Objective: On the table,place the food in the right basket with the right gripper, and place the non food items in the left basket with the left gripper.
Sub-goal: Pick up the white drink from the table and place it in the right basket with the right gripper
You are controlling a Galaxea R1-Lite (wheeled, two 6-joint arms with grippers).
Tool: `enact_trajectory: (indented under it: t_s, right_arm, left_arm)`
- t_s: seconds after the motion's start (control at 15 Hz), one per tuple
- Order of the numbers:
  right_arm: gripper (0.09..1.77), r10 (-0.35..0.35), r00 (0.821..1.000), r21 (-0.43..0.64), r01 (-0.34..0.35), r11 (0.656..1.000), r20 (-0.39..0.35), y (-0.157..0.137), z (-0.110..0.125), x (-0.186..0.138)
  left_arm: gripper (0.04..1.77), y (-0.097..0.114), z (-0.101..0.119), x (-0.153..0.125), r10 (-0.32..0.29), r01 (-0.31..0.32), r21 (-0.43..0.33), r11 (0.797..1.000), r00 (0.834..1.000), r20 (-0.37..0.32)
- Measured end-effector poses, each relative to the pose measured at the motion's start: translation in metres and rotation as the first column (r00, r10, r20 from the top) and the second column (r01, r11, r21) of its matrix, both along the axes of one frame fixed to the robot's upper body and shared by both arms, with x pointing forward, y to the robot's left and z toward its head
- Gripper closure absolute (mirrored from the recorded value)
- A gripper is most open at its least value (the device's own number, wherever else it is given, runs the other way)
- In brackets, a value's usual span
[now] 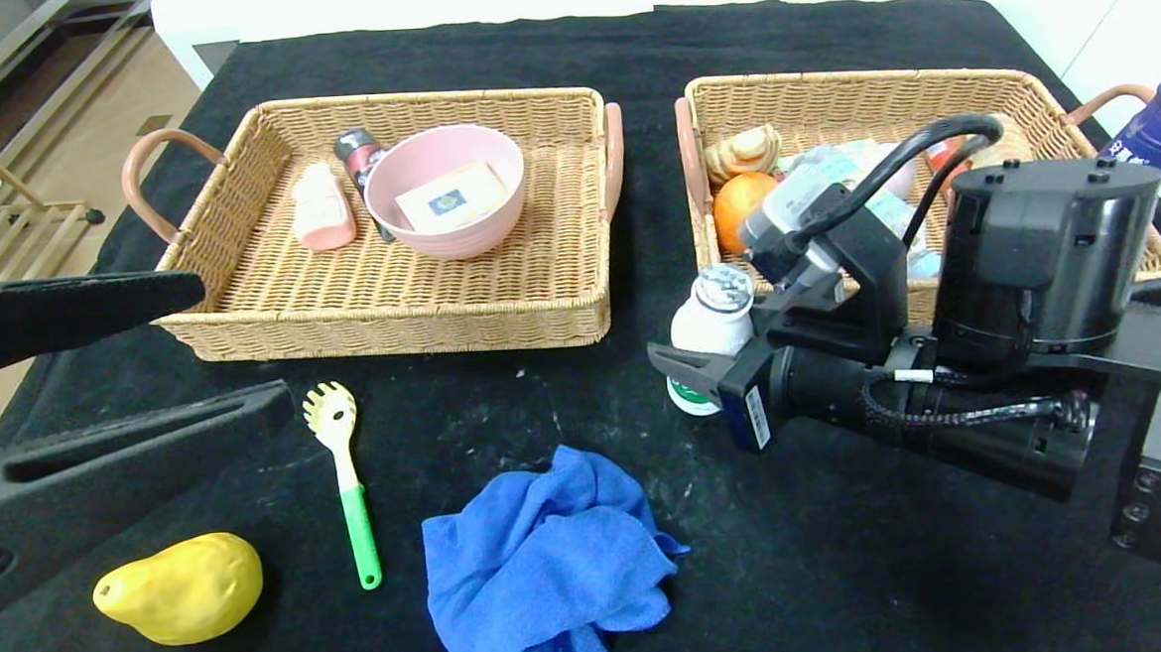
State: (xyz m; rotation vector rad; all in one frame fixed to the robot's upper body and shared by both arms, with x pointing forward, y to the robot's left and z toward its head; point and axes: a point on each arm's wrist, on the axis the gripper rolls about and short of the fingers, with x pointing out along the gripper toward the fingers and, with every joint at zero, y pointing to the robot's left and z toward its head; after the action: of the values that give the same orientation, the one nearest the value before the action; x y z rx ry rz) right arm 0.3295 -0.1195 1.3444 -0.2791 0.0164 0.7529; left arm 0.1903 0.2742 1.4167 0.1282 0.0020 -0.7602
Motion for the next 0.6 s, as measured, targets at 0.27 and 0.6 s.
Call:
enact_trajectory:
  t_s: [0.27, 0.6]
  right_arm:
    - [0.96, -0.013, 1.0, 0.01, 0.013, 1.0, 0.013, 0.0, 0.02, -0.002]
    - [0.96, -0.03, 0.998, 0.041, 0.029, 0.999, 0.046, -0.004, 0.041, -0.001]
  left_arm:
    - [0.09, 0.0, 0.001, 0.0, 0.0, 0.0, -0.001, 1.0, 1.0, 0.002]
    - [0.09, -0.002, 0.0, -0.001, -0.016, 0.016, -0.001, 1.0, 1.0, 0.0]
